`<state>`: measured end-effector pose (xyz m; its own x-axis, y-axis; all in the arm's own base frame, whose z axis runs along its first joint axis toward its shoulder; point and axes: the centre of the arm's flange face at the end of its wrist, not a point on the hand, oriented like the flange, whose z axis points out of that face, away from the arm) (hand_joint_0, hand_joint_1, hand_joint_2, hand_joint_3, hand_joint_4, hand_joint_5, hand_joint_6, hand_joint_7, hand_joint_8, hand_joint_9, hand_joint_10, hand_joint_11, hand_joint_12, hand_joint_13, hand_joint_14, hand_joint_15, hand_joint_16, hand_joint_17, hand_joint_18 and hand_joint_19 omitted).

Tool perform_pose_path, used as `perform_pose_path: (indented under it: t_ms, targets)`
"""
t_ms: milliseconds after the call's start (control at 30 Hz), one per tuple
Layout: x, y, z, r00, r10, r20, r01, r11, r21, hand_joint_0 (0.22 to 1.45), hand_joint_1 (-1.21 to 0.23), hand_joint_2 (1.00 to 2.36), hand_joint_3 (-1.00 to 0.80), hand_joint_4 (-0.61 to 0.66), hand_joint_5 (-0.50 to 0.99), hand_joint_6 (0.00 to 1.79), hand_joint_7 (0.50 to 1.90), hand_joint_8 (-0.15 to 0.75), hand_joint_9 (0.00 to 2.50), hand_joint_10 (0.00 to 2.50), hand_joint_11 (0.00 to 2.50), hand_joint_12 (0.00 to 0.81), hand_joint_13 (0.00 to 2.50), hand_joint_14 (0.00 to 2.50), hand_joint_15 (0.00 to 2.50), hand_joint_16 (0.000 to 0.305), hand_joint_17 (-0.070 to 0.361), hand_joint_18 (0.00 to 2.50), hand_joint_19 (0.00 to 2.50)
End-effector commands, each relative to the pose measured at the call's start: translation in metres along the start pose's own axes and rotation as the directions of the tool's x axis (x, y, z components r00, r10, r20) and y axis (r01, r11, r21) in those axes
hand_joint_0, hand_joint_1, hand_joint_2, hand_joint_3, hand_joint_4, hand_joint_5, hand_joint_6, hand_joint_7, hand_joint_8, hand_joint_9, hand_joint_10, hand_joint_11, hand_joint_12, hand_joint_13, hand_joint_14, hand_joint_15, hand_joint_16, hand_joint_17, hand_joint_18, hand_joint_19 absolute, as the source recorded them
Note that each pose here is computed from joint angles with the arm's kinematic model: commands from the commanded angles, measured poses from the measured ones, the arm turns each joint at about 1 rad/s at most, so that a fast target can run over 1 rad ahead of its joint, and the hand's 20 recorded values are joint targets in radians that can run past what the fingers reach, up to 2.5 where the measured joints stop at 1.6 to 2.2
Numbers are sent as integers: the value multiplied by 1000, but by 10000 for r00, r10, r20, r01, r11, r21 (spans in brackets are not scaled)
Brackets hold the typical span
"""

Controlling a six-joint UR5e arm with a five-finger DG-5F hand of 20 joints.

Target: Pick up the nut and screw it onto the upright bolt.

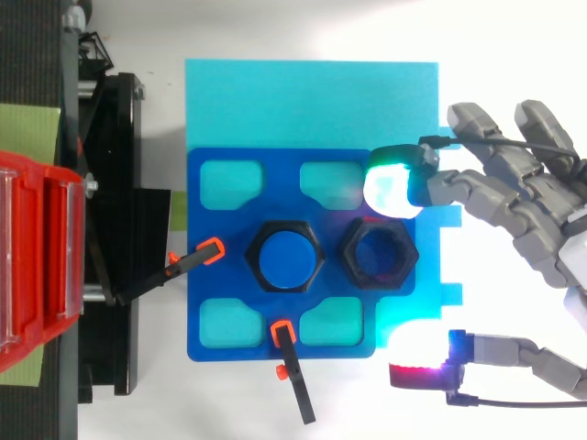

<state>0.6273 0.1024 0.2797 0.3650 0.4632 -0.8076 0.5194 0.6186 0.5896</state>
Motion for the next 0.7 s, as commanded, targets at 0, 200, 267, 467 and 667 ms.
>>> perform_pose_path:
  t_ms: [0, 200, 267, 467, 667]
  targets:
    - [0, -1, 0, 10000, -19, -7, 19, 10000, 3, 420, -948, 1000, -500, 72, -300, 501, 591, 246, 0, 0, 0, 412, 0, 0, 0, 57, 128, 0, 0]
    - [-1, -2, 3, 10000, -80, -18, 80, 10000, -7, 414, -920, 1000, -500, 103, -300, 501, 597, 257, 0, 0, 0, 418, 0, 0, 0, 58, 130, 0, 0]
    - [0, -2, 4, 9991, -415, -118, 414, 9991, -125, 413, -917, 1000, -500, 109, -300, 501, 597, 263, 0, 0, 0, 420, 0, 0, 0, 58, 131, 0, 0]
    - [1, 1, 5, 9914, -1296, -190, 1289, 9910, -353, 404, -881, 1000, -500, 132, -300, 501, 606, 270, 0, 0, 0, 427, 0, 0, 0, 59, 133, 0, 0]
    - [3, 4, 3, 9934, -1145, -117, 1139, 9927, -397, 400, -862, 1000, -500, 143, -300, 501, 609, 279, 0, 0, 0, 432, 0, 0, 0, 60, 135, 0, 0]
